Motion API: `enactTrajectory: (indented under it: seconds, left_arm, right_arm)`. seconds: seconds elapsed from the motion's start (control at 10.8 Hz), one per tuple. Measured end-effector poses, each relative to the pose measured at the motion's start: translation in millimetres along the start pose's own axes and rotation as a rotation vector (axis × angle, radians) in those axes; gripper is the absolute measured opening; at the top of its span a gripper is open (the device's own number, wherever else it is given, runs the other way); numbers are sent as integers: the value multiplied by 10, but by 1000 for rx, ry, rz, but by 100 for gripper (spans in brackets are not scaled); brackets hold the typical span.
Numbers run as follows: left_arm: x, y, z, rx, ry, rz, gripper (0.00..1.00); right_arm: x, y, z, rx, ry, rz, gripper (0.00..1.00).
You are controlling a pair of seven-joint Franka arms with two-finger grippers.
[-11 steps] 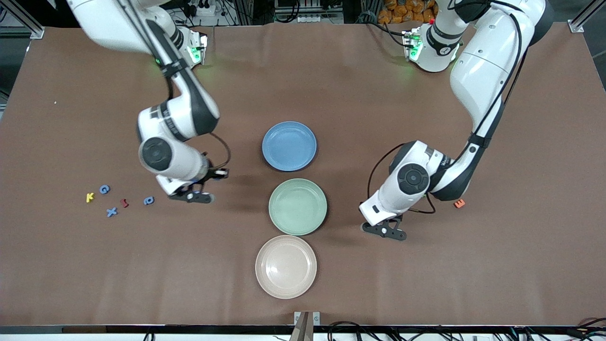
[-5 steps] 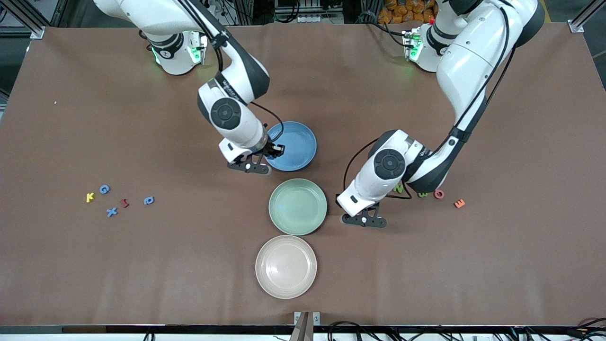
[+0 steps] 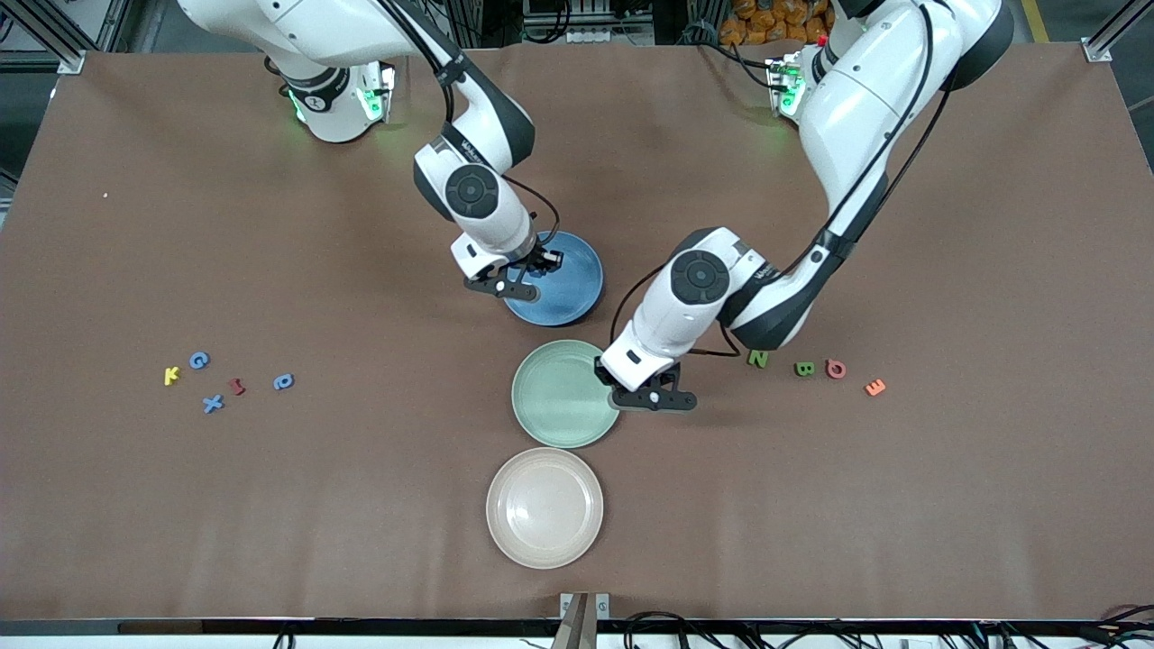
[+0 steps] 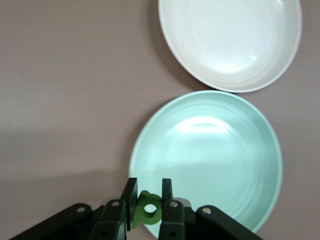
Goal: Sort letters by color into matching plates
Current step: 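Drop the green P on the green plate while the right gripper drops E on blue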
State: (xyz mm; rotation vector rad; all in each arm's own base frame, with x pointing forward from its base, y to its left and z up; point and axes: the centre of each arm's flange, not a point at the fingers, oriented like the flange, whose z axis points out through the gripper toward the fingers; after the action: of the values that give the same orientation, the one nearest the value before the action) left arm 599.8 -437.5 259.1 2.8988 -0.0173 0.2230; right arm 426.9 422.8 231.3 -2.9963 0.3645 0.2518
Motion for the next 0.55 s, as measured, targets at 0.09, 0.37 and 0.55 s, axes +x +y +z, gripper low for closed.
enactTrajectory:
  seconds: [0.09, 0.37, 0.55]
  left_arm:
    - [-42, 87, 0, -16, 10, -8, 24]
    - [-69, 172, 23, -57, 38, -31, 24]
    - [-101, 238, 81, -100, 64, -61, 24]
  right_arm:
    - [-86, -24, 55, -6, -6, 14, 30]
    - [-113, -52, 30, -2, -2, 65, 67]
    - [-35, -12, -86, 0, 4, 78, 92]
